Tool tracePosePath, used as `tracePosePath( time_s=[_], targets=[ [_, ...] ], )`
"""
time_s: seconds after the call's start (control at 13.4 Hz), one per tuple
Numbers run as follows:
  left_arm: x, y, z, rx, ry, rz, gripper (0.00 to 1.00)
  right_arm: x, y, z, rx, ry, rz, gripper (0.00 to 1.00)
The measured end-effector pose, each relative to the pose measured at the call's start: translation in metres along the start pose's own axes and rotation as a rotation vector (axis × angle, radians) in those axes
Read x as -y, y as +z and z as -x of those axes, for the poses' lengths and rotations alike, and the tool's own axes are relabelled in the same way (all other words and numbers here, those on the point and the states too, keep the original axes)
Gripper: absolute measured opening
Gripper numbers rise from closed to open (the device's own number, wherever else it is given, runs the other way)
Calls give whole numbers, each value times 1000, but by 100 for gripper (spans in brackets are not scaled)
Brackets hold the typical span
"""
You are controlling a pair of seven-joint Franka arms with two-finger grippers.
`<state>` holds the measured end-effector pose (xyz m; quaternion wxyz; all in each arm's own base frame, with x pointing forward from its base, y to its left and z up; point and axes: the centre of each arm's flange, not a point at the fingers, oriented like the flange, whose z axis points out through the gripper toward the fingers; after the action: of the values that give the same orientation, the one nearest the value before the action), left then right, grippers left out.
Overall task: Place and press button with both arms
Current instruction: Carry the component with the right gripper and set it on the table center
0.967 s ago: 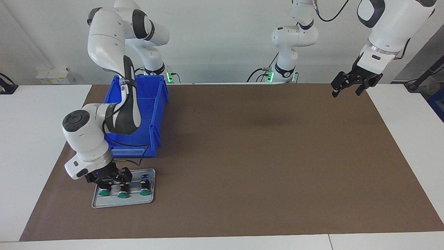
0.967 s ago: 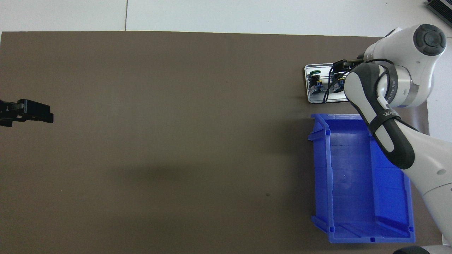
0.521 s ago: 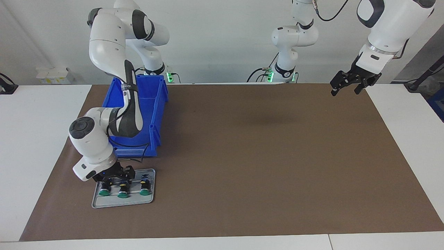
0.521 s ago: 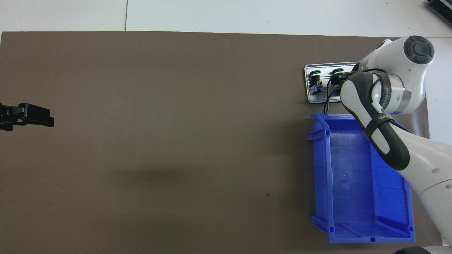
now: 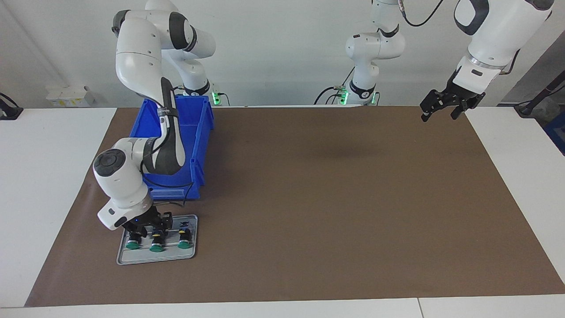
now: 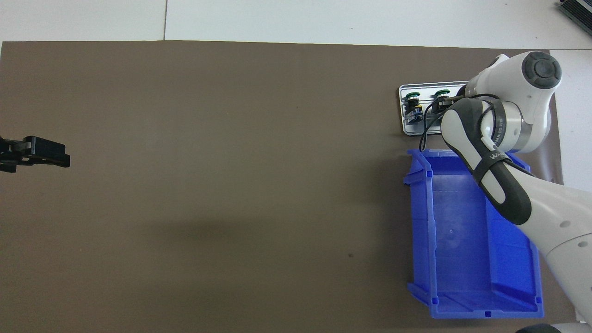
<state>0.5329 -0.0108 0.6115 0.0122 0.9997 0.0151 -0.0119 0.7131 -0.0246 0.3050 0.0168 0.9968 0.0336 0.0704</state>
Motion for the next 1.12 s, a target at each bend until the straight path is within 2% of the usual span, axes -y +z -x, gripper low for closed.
tracePosePath(
  time_s=[0.15, 0.3, 0.59, 0.74, 0.89, 1.12],
  targets=[
    [0, 0, 0, 0, 0, 0, 100, 0, 2, 0, -18, 0, 2, 61],
    [0, 0, 0, 0, 0, 0, 100, 0, 3, 1, -18, 0, 2, 35],
    [0, 0, 0, 0, 0, 0, 100, 0, -2, -2, -31, 4, 3, 33],
    [0, 0, 0, 0, 0, 0, 100, -1, -28, -14, -59, 55, 2, 33],
    [0, 0, 0, 0, 0, 0, 100, 10, -72, -27, -39, 206, -10, 33],
    [0, 0, 0, 0, -1, 0, 100, 46, -143, -39, -79, 567, -43, 33]
  ],
)
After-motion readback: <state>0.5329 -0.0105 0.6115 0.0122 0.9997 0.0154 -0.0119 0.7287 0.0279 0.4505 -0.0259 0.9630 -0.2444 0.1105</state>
